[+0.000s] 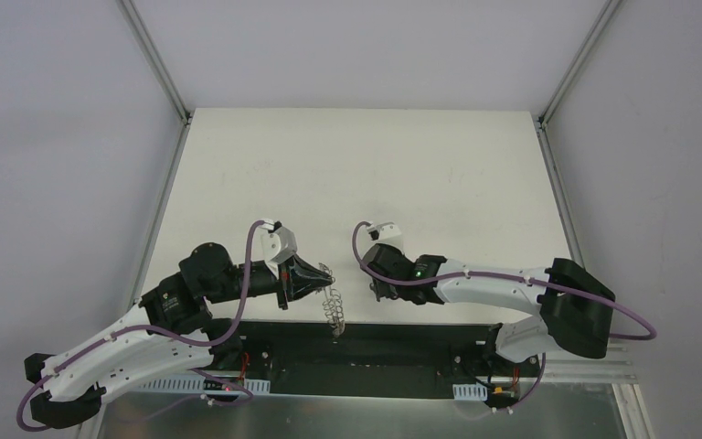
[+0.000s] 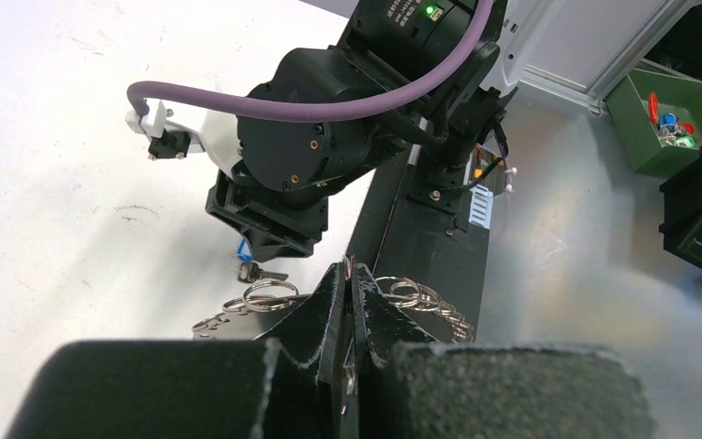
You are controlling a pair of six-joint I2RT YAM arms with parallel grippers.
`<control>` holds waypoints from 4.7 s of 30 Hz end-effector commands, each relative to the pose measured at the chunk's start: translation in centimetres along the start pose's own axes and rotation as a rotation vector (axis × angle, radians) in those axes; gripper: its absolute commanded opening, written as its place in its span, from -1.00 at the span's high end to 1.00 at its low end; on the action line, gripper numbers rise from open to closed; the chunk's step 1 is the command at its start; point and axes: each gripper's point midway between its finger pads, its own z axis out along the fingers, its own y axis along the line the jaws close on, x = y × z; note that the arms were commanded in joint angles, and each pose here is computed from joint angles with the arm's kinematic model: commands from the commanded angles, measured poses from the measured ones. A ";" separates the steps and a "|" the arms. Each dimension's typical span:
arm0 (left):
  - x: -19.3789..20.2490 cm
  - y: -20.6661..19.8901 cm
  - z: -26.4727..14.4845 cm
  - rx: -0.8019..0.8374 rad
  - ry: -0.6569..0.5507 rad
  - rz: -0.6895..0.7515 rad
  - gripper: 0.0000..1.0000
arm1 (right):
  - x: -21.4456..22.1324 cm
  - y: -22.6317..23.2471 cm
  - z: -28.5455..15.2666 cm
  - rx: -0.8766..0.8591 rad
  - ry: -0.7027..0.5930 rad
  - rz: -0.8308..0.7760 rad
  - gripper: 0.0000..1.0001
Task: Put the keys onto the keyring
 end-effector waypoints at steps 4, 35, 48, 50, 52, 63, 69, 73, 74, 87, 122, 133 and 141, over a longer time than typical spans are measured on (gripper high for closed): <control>-1.8 -0.4 -0.1 0.015 -0.068 0.024 1.00 | -3.0 1.5 -0.1 -0.020 -0.068 0.005 0.21; -1.6 -0.9 -0.3 0.040 -0.067 0.020 1.00 | -3.4 2.9 2.7 -0.467 0.006 -0.277 -0.10; -1.5 -0.9 -0.3 0.041 -0.066 0.019 1.00 | -2.5 3.3 2.8 -0.534 -0.004 -0.229 -0.03; -1.5 -0.9 -0.2 0.042 -0.066 0.019 1.00 | -2.2 3.3 2.6 -0.540 0.000 -0.219 -0.02; -1.4 -0.9 -0.2 0.042 -0.062 0.019 1.00 | -2.1 3.2 2.3 -0.536 -0.004 -0.210 0.00; -1.3 -0.7 0.0 0.035 -0.055 0.018 1.00 | -1.3 1.9 1.2 -0.505 -0.034 -0.182 0.10; -1.3 -0.7 0.0 0.037 -0.055 0.017 1.00 | -1.4 1.7 1.2 -0.494 -0.041 -0.182 0.15; -1.3 -0.7 0.0 0.036 -0.055 0.017 1.00 | -1.1 1.8 1.5 -0.495 -0.027 -0.184 0.21; -1.3 -0.7 0.0 0.035 -0.054 0.016 1.00 | -1.1 1.8 1.5 -0.497 -0.026 -0.184 0.22; -1.3 -0.7 0.0 0.035 -0.055 0.016 1.00 | -0.6 1.7 1.8 -0.484 0.003 -0.157 0.48; -1.0 -0.7 0.1 0.036 -0.047 0.013 1.00 | -0.4 1.6 2.3 -0.257 0.004 -0.430 0.39; -1.1 -0.7 -0.1 0.036 -0.055 0.012 1.00 | -0.1 1.2 2.2 -0.233 0.015 -0.390 0.78; -1.1 -0.8 -0.1 0.037 -0.056 0.012 1.00 | -1.0 1.3 2.5 -0.218 -0.018 -0.266 1.00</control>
